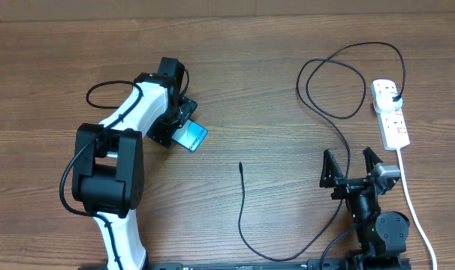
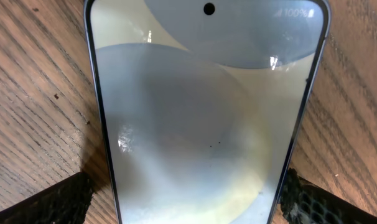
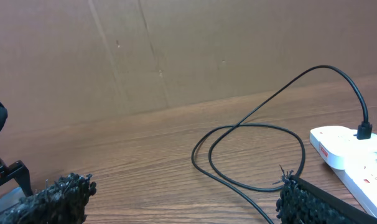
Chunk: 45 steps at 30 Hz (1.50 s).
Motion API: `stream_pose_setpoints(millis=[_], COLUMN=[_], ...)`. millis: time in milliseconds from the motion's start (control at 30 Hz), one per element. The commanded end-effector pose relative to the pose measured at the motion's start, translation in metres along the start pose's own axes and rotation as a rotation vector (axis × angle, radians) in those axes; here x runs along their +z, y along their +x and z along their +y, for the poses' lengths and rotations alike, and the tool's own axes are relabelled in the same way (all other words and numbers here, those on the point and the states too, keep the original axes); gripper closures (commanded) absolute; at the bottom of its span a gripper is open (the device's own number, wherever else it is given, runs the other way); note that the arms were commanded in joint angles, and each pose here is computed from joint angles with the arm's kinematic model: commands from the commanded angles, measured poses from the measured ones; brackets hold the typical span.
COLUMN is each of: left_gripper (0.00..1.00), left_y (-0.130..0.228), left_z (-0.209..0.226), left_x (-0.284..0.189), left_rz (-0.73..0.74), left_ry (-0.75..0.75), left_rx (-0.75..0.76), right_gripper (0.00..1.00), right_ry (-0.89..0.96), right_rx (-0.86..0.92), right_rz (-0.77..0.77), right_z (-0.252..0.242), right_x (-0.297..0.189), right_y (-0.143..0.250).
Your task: Plug charger to phone and switch on socket
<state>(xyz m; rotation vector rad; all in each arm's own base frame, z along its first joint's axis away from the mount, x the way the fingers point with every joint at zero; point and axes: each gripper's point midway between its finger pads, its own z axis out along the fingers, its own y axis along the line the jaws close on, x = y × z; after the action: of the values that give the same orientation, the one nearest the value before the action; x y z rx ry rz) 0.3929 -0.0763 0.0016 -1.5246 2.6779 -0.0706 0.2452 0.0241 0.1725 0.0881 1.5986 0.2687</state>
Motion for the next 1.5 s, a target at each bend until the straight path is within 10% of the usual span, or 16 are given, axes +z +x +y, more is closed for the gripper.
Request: stream_pose_setpoints(millis=[0, 1467], left_gripper=[0.00, 0.00], left_y=[0.004, -0.004], left_z=[0.012, 0.031], left_x=[0.018, 0.017], left_rz=[0.037, -0.019], left_ry=[-0.053, -0.138], left_rx=[-0.019, -0.020], right_gripper=[0.00, 0.00], right_ry=[0.003, 0.003], right_rx=[-0.005, -0.005], right_rz=[-0.003, -0.003], right_z=[-0.001, -0.001], right_x=[0.000, 0.000], right_y=[0.002, 0.002])
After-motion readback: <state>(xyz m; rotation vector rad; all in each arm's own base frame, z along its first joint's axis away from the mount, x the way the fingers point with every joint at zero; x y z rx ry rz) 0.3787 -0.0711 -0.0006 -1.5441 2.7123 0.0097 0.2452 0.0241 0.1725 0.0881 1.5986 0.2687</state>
